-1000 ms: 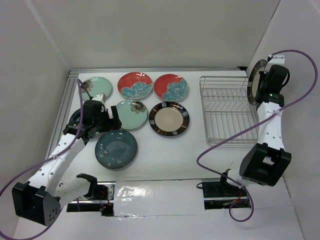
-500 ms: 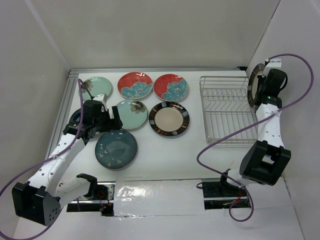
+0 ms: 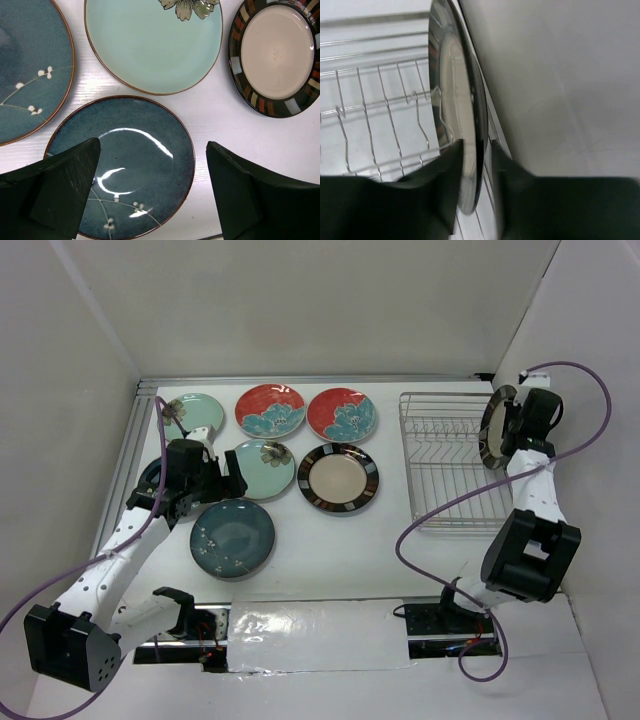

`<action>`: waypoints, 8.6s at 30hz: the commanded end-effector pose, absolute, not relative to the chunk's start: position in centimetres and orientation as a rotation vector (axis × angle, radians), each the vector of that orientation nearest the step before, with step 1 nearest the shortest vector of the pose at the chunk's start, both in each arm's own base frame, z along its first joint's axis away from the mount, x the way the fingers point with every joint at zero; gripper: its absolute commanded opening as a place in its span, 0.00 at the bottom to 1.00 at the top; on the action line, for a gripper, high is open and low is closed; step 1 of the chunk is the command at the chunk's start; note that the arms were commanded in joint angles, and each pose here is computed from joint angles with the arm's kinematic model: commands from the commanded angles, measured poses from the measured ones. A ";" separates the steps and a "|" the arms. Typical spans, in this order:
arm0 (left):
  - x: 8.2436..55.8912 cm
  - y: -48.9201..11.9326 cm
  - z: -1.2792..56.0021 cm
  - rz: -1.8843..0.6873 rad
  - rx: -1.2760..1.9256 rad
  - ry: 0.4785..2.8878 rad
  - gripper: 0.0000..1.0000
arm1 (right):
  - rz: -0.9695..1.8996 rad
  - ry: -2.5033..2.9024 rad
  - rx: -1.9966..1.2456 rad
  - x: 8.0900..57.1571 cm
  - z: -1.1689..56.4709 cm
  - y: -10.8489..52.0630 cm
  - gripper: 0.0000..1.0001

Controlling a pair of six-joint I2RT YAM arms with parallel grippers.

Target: Load the plates into the dish rack

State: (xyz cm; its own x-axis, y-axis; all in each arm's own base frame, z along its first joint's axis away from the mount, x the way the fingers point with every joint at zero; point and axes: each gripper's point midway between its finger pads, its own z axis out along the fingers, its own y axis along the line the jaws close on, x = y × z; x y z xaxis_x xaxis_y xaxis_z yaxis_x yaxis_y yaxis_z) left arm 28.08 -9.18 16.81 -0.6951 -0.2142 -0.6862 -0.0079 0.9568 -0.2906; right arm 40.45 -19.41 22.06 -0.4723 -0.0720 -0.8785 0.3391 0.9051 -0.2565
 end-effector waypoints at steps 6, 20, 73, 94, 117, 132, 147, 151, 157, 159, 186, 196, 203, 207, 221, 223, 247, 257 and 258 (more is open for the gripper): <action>28.2 -9.9 17.4 -0.384 -0.100 2.287 1.00 | -0.483 1.789 0.276 43.3 28.9 -20.0 0.62; 28.2 -11.1 16.6 -0.447 -0.042 2.327 1.00 | 0.065 1.789 0.144 44.4 36.5 -0.1 0.76; 34.7 -29.9 2.7 -1.195 -0.651 2.434 0.68 | 0.786 2.086 0.082 28.7 22.9 17.7 0.79; 33.8 -27.5 11.7 -1.254 -0.449 2.258 0.00 | 0.734 2.121 0.048 30.0 21.8 17.0 0.81; 28.7 -23.3 26.9 -1.625 0.075 1.763 0.00 | 1.000 2.076 -0.134 33.5 22.8 22.3 0.81; 29.1 -23.3 24.6 -1.583 0.105 1.901 0.59 | 1.033 2.009 -0.255 33.3 25.3 22.1 0.00; 31.9 -13.8 17.6 -0.685 -0.192 2.347 0.99 | 0.005 1.709 0.023 39.9 38.7 1.1 0.00; 31.3 -12.1 16.2 -0.550 -0.211 2.403 0.99 | -0.304 1.587 0.111 38.6 41.9 -5.1 0.00; 31.2 -10.8 15.1 -0.452 -0.208 2.434 0.99 | -0.569 1.481 0.105 37.6 42.4 -11.3 0.00; 31.1 -10.9 14.8 -0.459 -0.192 2.436 0.99 | -0.606 1.456 0.109 37.4 42.7 -12.5 0.00; 31.5 -10.8 14.9 -0.517 -0.192 2.412 0.99 | -0.582 1.697 0.165 43.1 29.1 -18.1 0.00; 31.7 -10.4 14.6 -0.500 -0.210 2.418 0.99 | -0.474 1.767 0.194 44.7 27.0 -17.7 0.26; 31.6 -10.3 14.2 -0.497 -0.214 2.436 0.99 | -0.495 1.751 0.234 44.0 28.3 -17.4 0.52; 31.5 -10.3 14.5 -0.499 -0.212 2.427 0.99 | -0.481 1.741 0.199 43.9 30.7 -15.6 0.59; 30.7 -9.7 14.7 -0.465 -0.240 2.440 0.99 | 0.499 1.911 -0.034 40.9 30.4 13.4 0.82; 30.1 -9.6 14.7 -0.464 -0.241 2.443 0.99 | 0.664 1.970 -0.034 39.4 28.0 17.5 0.83; 26.7 -8.3 15.0 -0.421 -0.240 2.398 0.99 | 1.310 2.395 -0.439 25.6 6.9 43.0 0.77; 26.7 -8.3 15.0 -0.421 -0.240 2.398 0.99 | 1.430 2.459 -0.474 22.2 2.5 44.1 0.60; 26.7 -8.3 15.0 -0.421 -0.240 2.398 0.99 | 1.431 2.471 -0.460 22.0 1.9 44.0 0.55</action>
State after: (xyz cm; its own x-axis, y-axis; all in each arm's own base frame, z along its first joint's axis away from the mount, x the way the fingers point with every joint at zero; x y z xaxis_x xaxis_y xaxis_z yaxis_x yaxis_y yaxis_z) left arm 26.37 -8.73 14.51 -0.7707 -0.2986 -0.5628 -0.0815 0.9223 -0.3778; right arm 23.14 43.84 3.70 -0.9113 -0.1342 -0.3892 -0.4032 0.4823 0.7777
